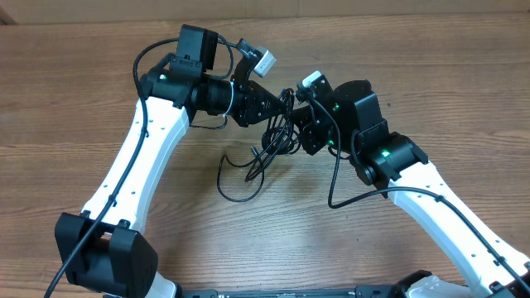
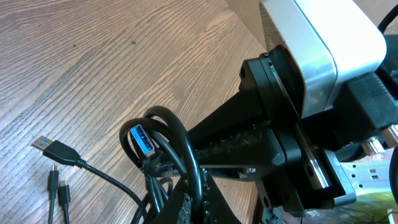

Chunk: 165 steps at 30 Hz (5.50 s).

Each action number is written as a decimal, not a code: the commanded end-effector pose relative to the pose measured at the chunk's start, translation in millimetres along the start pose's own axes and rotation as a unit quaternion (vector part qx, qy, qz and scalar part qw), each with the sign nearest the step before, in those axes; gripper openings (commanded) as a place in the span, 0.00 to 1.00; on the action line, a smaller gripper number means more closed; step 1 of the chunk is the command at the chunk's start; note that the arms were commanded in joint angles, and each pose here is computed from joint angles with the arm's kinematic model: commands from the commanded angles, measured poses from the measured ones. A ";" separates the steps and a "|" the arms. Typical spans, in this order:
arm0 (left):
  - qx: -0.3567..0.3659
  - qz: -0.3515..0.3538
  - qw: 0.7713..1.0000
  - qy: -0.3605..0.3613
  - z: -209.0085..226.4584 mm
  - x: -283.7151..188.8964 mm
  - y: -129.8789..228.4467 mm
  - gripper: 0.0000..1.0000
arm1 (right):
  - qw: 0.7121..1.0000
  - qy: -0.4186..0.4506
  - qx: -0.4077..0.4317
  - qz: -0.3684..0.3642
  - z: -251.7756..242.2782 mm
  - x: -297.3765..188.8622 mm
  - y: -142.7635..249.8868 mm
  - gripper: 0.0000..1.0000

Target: Untangle cables

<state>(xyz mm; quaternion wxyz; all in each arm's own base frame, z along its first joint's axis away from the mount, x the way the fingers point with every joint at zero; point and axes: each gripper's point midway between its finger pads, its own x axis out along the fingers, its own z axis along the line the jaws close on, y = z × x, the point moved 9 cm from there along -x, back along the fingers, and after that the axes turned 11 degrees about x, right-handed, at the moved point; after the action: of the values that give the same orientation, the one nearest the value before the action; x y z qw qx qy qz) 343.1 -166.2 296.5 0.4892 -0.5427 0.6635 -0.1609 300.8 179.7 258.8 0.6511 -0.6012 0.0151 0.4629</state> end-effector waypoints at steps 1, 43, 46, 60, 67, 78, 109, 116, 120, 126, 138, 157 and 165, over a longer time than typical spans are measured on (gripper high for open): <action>0.009 -0.010 1.000 0.020 -0.5 0.0 -2.0 0.04 | 1.000 -0.015 -0.004 -0.007 4.9 -2.2 -7.7 0.04; -0.248 0.035 0.915 -0.317 48.6 -16.9 19.0 0.04 | 0.996 -0.027 0.023 0.085 5.6 -4.4 20.7 0.04; -0.245 0.039 0.917 -0.312 47.6 -16.3 19.5 0.04 | 0.996 -0.027 0.023 0.085 5.5 -4.4 20.8 0.04; -0.203 0.044 0.944 -0.258 40.7 -11.0 16.1 0.04 | 0.996 -0.028 0.021 0.080 5.7 -4.1 19.1 0.63; -0.209 0.040 0.942 -0.259 40.9 -11.0 15.6 0.04 | 0.996 -0.045 0.019 0.072 8.7 -3.9 16.4 0.63; -0.310 0.009 0.921 -0.235 34.1 -3.3 11.4 0.04 | 0.991 -0.127 0.013 0.052 22.5 -5.3 8.0 0.67; -0.292 -0.004 0.942 -0.166 4.9 32.0 -7.0 0.05 | 0.985 -0.153 0.029 0.077 16.6 28.6 18.2 0.04; -0.263 -0.001 0.941 -0.211 13.1 27.3 -4.7 1.00 | 0.981 -0.140 0.105 0.085 12.5 28.2 17.2 0.04; -0.270 0.005 0.938 -0.216 15.9 23.3 -1.2 1.00 | 0.976 -0.108 0.169 0.081 -1.4 26.8 14.2 0.04; -0.270 0.025 0.937 -0.220 18.9 16.9 6.8 1.00 | 0.943 -0.051 0.325 0.046 -50.2 14.8 3.8 0.04; -0.206 0.039 0.965 -0.158 9.4 21.2 4.9 1.00 | 0.718 -0.040 0.695 -0.017 -98.7 -4.8 -14.3 0.04; -0.049 0.045 0.990 -0.126 -14.3 50.2 -8.1 0.88 | 0.528 -0.101 0.843 -0.002 -92.8 -7.3 -30.2 0.04; 0.001 0.059 0.992 -0.116 -24.3 60.3 -7.7 0.70 | 0.522 -0.111 0.846 -0.003 -92.2 -7.9 -33.3 0.04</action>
<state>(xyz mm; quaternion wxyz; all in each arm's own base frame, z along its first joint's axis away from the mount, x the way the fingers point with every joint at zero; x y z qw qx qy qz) 334.4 -224.4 278.5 0.5519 -0.5374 0.6367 -0.0360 364.6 105.2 256.7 0.8550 0.2792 0.3322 0.2841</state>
